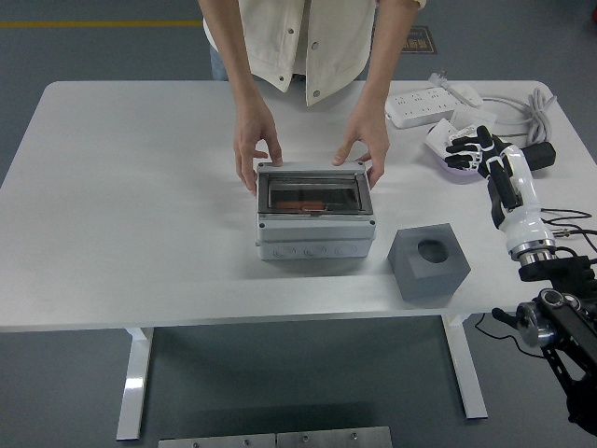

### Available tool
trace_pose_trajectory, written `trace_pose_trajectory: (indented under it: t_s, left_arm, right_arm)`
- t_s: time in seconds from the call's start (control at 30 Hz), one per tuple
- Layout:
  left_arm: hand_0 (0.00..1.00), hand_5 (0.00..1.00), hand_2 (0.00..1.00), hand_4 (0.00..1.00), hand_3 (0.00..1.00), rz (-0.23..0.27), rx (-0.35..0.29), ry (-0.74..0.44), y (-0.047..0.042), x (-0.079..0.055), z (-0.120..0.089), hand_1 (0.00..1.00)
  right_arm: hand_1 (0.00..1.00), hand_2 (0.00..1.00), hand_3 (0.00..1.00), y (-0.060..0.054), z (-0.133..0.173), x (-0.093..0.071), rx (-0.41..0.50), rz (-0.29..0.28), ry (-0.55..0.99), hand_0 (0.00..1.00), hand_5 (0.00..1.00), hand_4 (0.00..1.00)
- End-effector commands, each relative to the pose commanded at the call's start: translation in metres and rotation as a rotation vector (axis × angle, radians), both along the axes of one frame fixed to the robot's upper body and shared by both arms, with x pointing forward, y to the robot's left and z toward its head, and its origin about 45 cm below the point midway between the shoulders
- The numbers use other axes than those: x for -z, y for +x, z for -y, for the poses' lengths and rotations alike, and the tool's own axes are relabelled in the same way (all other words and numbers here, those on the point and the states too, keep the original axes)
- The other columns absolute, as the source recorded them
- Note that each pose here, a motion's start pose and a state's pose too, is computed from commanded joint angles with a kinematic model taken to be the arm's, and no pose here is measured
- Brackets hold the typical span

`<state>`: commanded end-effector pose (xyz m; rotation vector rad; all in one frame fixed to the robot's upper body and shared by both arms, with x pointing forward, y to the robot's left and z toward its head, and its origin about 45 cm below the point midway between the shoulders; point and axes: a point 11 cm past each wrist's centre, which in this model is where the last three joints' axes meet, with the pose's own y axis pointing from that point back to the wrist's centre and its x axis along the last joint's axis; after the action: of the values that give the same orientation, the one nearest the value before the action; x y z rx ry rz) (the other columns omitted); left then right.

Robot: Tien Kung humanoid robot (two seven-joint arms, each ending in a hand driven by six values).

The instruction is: Fetch the battery,place it into the box,close the lid of the box

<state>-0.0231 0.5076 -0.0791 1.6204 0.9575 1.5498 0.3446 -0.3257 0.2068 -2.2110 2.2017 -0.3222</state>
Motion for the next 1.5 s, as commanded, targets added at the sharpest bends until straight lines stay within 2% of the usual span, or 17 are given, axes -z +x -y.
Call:
trace_pose_trajectory:
  t_s: [0.83, 1.5]
  left_arm:
    - [0.645, 0.408, 0.66, 0.676, 0.626, 0.006, 0.001, -0.001, 0.002, 0.0, 0.0, 0.721]
    - [0.647, 0.407, 0.658, 0.676, 0.624, 0.0, 0.002, 0.0, 0.0, 0.0, 0.001, 0.721]
  right_arm:
    - [0.483, 0.526, 0.511, 0.001, 0.006, -0.006, 0.024, 0.016, -0.011, 0.545, 0.886, 0.95]
    - [0.484, 0.527, 0.51, -0.001, 0.014, -0.008, 0.046, 0.021, -0.015, 0.55, 0.874, 0.939]
